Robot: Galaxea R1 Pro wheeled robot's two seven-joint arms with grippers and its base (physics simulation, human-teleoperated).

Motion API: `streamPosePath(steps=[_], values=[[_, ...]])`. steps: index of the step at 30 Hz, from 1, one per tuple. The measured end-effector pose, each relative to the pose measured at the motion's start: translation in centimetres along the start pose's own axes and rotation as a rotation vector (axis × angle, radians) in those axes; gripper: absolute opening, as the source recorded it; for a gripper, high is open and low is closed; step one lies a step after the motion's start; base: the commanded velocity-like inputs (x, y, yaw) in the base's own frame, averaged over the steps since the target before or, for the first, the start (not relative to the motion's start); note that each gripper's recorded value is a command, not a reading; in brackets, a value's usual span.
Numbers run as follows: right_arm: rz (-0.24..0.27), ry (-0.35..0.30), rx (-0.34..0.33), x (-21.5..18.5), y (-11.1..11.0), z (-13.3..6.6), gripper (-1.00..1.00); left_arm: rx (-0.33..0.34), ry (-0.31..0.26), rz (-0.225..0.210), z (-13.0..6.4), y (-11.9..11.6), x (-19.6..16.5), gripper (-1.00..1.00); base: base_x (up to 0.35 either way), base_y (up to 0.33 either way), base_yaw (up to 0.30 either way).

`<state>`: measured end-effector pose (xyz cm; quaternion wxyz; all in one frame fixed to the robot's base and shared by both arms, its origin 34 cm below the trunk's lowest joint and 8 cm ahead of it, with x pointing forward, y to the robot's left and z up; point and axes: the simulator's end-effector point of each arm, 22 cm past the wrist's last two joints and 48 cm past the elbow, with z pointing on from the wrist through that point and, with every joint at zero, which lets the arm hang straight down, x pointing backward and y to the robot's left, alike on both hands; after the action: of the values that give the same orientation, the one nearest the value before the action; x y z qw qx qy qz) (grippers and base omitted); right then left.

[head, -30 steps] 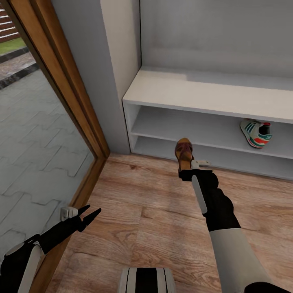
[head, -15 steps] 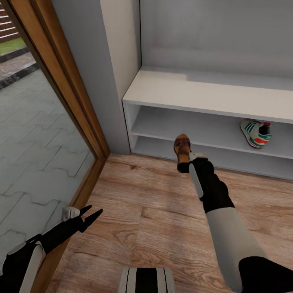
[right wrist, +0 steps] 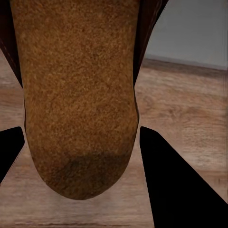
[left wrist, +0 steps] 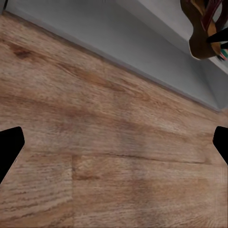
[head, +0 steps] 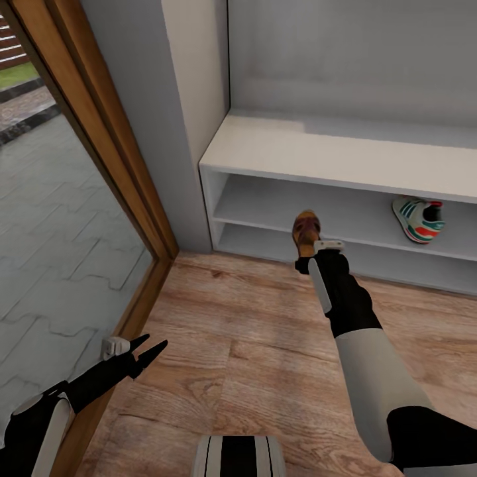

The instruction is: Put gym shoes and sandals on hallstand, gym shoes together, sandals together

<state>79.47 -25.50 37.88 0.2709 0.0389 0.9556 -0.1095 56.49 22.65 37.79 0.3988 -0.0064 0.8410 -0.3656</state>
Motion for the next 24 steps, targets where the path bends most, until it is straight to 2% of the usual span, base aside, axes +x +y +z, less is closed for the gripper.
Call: streamPosePath(steps=[5, 12, 20, 24], values=[[-0.004, 0.013, 0.001, 0.51, 0.10, 0.27, -1.00, 0.001, 0.001, 0.000, 0.02, -0.04, 0.02, 1.00, 0.254, 0.000, 0.000], [-0.008, 0.020, 0.004, 0.80, 0.09, 0.45, -1.00, 0.001, 0.001, 0.000, 0.04, -0.03, 0.04, 1.00, 0.085, 0.000, 0.000], [-0.007, 0.021, 0.003, 0.83, 0.10, 0.44, -1.00, 0.002, 0.001, 0.000, 0.04, -0.07, 0.04, 1.00, 0.243, 0.000, 0.000], [-0.008, 0.021, 0.003, 0.86, 0.11, 0.48, -1.00, 0.002, 0.002, 0.000, 0.07, -0.07, 0.07, 1.00, 0.089, 0.000, 0.000]])
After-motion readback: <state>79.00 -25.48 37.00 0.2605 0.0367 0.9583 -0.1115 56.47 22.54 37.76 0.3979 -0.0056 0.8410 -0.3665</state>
